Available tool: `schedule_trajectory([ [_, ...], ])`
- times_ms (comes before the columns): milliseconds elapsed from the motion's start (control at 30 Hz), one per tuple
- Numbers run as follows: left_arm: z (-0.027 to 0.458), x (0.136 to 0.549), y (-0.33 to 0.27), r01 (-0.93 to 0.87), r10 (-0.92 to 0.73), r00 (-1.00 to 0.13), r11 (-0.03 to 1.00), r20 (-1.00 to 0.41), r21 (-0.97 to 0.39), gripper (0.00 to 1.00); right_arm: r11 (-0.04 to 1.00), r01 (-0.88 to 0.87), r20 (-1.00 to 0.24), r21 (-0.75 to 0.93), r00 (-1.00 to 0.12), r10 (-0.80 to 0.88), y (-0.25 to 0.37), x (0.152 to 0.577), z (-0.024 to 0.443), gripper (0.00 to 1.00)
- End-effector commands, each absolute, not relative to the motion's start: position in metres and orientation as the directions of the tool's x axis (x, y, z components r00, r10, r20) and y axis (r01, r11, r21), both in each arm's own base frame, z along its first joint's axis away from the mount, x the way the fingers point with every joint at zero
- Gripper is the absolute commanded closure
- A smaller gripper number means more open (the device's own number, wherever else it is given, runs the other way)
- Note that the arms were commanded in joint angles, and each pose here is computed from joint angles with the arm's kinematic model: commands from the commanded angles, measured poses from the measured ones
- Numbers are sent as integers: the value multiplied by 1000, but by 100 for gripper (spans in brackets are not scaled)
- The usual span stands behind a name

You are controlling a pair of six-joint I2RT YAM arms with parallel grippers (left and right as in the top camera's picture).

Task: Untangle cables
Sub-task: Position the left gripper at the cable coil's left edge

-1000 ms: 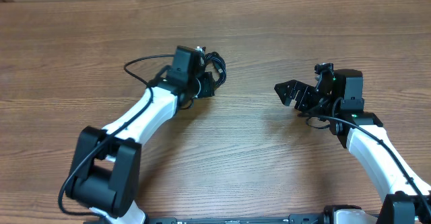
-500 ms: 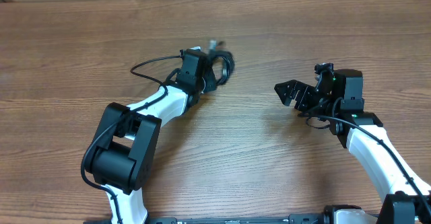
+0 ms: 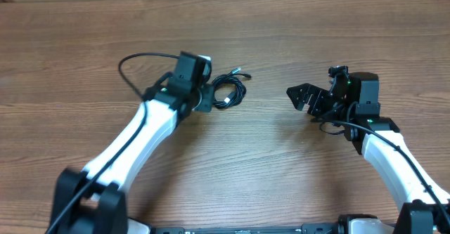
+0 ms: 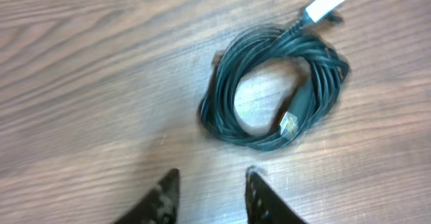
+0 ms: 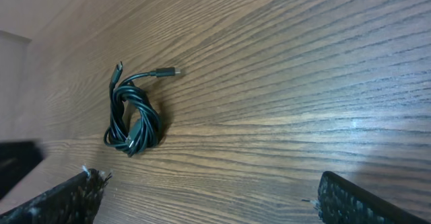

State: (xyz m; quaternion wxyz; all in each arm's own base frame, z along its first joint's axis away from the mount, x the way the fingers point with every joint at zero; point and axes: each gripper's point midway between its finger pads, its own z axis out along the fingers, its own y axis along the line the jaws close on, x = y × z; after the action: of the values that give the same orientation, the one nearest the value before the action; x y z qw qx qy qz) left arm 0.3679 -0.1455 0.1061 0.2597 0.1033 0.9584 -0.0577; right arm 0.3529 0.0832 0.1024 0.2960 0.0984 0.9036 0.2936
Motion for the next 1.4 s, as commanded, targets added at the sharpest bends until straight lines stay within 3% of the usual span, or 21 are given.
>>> schedule_trajectory([
  [0, 119, 359, -133, 274, 238, -828, 962, -508, 4, 61, 809, -5, -496, 588, -792, 355, 82, 360, 110, 0],
  [167, 109, 353, -128, 240, 193, -865, 970, -463, -45, 58, 809, -6, -497, 588, -792, 355, 82, 360, 110, 0],
  [333, 89, 369, -146, 253, 172, -867, 961, -467, -115, 39, 809, -5, -496, 588, -792, 355, 82, 360, 110, 0],
  [500, 63, 384, -167, 226, 106, -884, 949, -455, -220, 39, 809, -5, -496, 588, -792, 355, 82, 360, 110, 0],
  [767, 23, 383, -163, 156, 66, -924, 964, -376, -214, 56, 809, -5, -496, 588, -792, 355, 82, 360, 110, 0],
  [833, 23, 383, -162, 152, 64, -927, 965, -370, -213, 92, 809, -5, -496, 588, -792, 355, 82, 360, 110, 0],
  [867, 25, 382, -161, 151, 63, -927, 966, -369, -212, 95, 809, -5, -496, 588, -792, 355, 82, 360, 110, 0],
  [1100, 48, 379, -145, 246, 187, -918, 960, -349, -133, 96, 809, -5, -496, 588, -792, 355, 82, 360, 110, 0],
  [1200, 55, 384, -135, 205, 155, -926, 972, -343, -113, 96, 809, -6, -497, 588, -792, 355, 82, 360, 110, 0],
  [1267, 55, 386, -134, 146, 90, -936, 979, -340, -144, 86, 809, -5, -496, 588, -792, 355, 82, 360, 110, 0],
  [1333, 55, 388, -135, 82, 21, -941, 982, -338, -168, 46, 809, -5, -496, 588, -792, 355, 82, 360, 110, 0],
  [1367, 55, 389, -135, 63, 0, -941, 983, -338, -174, 42, 809, -6, -497, 588, -792, 355, 82, 360, 110, 0],
])
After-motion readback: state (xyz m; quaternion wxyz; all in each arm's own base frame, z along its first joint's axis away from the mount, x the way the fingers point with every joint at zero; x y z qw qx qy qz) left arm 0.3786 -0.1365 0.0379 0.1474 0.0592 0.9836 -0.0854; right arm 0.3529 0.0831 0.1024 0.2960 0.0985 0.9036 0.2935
